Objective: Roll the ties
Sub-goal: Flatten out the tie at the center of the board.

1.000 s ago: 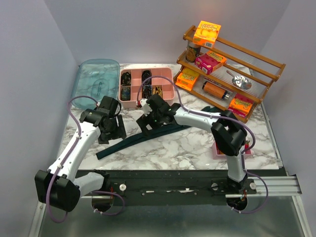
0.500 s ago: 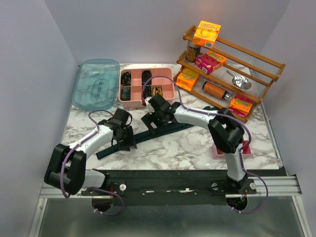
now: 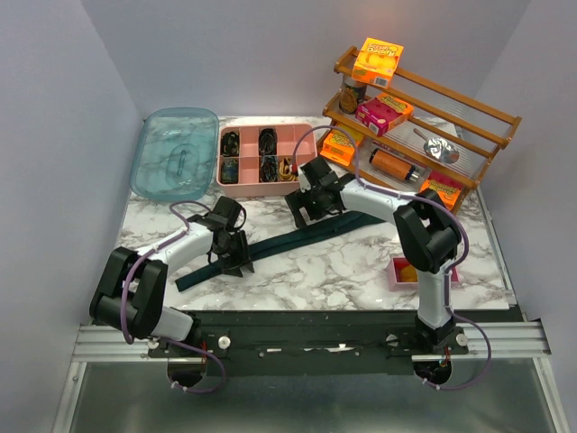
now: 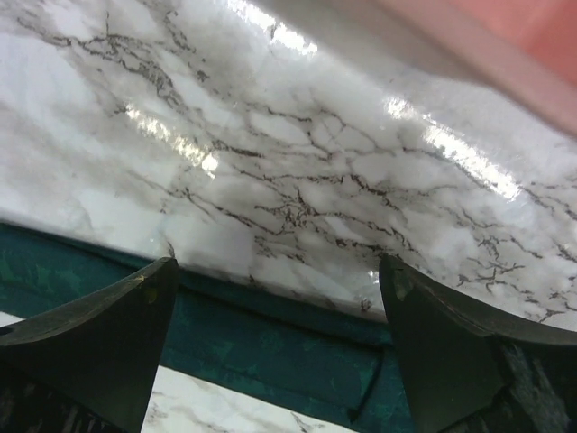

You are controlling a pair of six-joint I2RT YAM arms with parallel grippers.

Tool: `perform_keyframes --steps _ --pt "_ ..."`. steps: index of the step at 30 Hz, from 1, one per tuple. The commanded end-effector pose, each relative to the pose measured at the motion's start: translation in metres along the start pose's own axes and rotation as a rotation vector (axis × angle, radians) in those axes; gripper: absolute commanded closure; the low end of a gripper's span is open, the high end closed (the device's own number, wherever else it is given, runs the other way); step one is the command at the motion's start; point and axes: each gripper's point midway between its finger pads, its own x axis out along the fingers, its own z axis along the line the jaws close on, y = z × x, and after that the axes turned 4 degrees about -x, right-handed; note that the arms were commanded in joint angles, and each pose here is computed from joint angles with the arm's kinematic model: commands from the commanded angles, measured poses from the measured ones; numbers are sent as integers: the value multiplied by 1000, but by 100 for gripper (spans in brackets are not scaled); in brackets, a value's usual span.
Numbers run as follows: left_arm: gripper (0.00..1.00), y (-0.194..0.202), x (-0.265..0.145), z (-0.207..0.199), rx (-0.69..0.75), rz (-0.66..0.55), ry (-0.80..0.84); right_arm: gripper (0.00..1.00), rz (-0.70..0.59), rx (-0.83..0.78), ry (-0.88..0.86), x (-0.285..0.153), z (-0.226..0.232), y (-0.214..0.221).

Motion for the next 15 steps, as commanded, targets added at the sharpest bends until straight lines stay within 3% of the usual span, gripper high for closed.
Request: perform_keyframes --steps 1,8,15 --pt "50 -11 13 35 42 -41 -170 0 209 57 -73 -5 17 69" --pt "49 -32 4 49 17 -88 -232 0 280 101 -96 -24 24 99" --pt "48 -54 -2 58 64 -121 -328 0 258 143 -93 -29 26 92"
